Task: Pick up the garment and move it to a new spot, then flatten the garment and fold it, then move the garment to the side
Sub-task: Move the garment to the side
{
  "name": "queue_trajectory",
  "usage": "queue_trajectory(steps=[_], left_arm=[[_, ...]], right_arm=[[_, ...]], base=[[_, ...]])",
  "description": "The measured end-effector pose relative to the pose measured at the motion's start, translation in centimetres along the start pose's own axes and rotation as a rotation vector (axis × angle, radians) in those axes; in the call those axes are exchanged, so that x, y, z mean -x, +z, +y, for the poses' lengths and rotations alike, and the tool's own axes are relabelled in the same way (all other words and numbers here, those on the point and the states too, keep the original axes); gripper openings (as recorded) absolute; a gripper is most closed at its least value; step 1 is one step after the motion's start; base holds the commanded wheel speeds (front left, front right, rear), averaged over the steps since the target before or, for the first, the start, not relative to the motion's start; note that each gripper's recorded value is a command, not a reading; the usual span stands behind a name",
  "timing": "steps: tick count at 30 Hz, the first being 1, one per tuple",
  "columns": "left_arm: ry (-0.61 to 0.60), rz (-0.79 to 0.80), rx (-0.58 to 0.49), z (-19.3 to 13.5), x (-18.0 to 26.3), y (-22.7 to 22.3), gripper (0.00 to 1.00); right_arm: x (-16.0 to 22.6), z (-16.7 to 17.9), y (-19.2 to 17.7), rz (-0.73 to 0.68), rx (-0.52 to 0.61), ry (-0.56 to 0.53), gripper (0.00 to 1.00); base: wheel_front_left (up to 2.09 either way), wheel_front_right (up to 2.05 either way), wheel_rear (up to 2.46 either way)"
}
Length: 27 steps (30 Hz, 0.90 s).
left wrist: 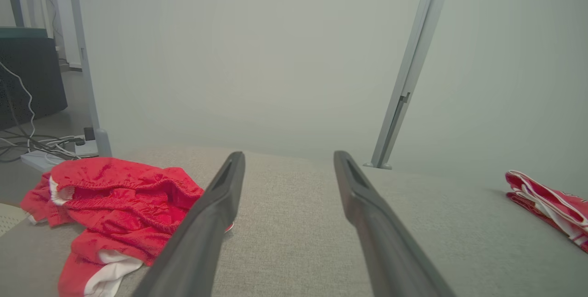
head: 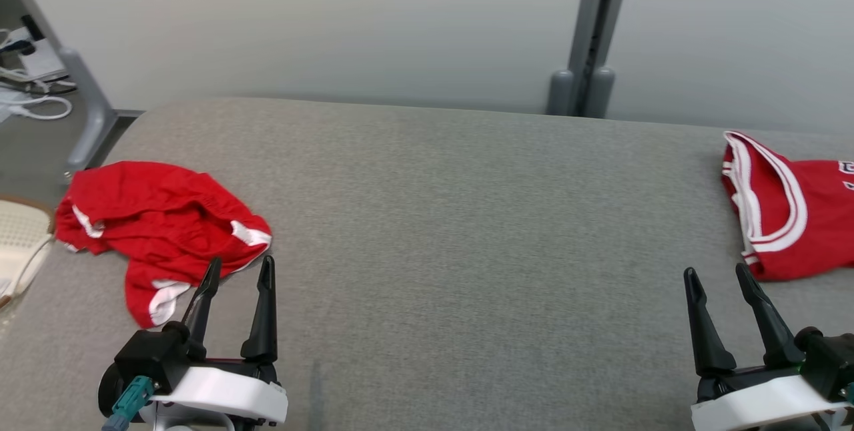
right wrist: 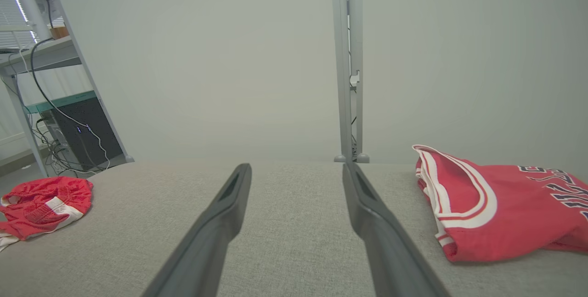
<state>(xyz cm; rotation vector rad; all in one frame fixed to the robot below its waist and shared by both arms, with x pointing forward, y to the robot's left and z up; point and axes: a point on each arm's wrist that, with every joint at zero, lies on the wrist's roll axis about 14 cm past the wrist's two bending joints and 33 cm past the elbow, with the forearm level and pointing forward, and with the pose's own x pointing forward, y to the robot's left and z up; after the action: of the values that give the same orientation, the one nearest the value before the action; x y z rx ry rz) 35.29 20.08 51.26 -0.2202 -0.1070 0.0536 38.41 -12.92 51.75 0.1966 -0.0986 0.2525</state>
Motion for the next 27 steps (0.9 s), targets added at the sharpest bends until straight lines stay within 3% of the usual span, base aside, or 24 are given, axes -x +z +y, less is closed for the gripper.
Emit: queue_trajectory(steps=[27], left_arm=[[0.299, -0.053, -0.030, 8.8, 6.9, 2.2, 1.00]], right_arm=[[-4.6, 11.4, -2.7, 0.064, -0.055, 0.339, 1.00]], base=[[0.00, 0.00, 0.00]])
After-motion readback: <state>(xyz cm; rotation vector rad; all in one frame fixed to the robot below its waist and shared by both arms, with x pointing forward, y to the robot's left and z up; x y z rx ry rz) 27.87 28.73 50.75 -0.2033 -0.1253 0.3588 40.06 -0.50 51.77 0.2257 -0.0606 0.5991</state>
